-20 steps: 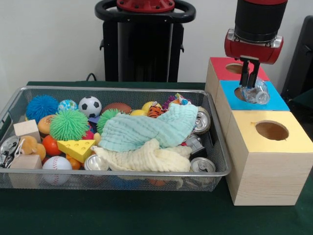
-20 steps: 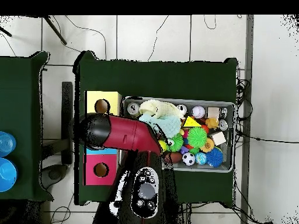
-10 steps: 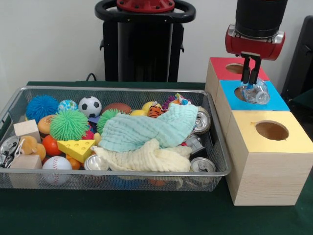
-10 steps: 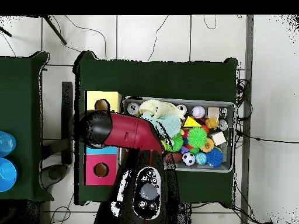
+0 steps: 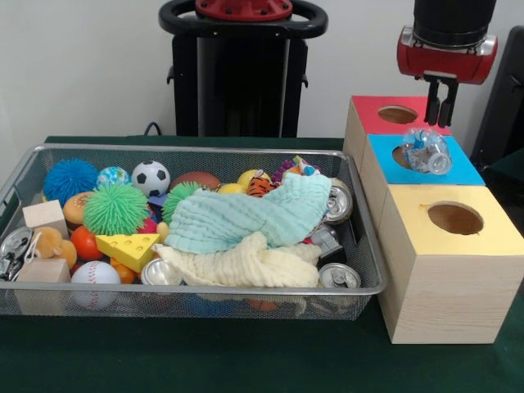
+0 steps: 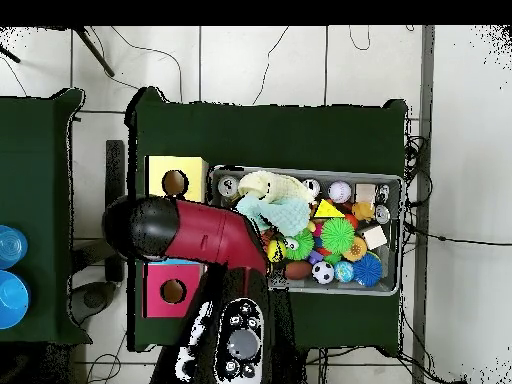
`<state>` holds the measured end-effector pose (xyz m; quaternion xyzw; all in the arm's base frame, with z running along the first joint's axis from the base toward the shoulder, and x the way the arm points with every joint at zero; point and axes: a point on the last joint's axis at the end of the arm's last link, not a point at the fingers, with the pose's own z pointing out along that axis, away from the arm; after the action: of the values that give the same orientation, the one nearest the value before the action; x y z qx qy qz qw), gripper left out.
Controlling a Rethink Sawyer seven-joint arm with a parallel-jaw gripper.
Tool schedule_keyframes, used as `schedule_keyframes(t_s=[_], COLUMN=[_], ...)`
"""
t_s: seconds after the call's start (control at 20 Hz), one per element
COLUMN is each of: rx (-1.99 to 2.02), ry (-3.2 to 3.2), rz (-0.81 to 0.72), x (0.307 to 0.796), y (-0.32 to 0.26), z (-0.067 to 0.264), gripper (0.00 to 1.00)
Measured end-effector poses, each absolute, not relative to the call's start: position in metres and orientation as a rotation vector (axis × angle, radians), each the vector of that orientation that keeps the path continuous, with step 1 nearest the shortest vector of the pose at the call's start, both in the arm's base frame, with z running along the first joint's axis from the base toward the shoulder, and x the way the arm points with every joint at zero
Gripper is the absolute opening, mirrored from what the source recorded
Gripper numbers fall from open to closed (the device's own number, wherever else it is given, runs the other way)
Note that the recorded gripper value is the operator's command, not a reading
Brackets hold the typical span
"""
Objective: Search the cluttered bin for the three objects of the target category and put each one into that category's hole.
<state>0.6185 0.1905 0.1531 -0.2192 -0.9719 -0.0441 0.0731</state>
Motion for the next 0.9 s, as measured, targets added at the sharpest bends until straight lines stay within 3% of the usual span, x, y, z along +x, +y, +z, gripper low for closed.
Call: schedule_keyframes(t_s=[0.9], rx=[-0.683], ry=[-2.895], rz=[-0.132], x=[0.614], y=[0.191], z=[0.133], gripper=[0.0])
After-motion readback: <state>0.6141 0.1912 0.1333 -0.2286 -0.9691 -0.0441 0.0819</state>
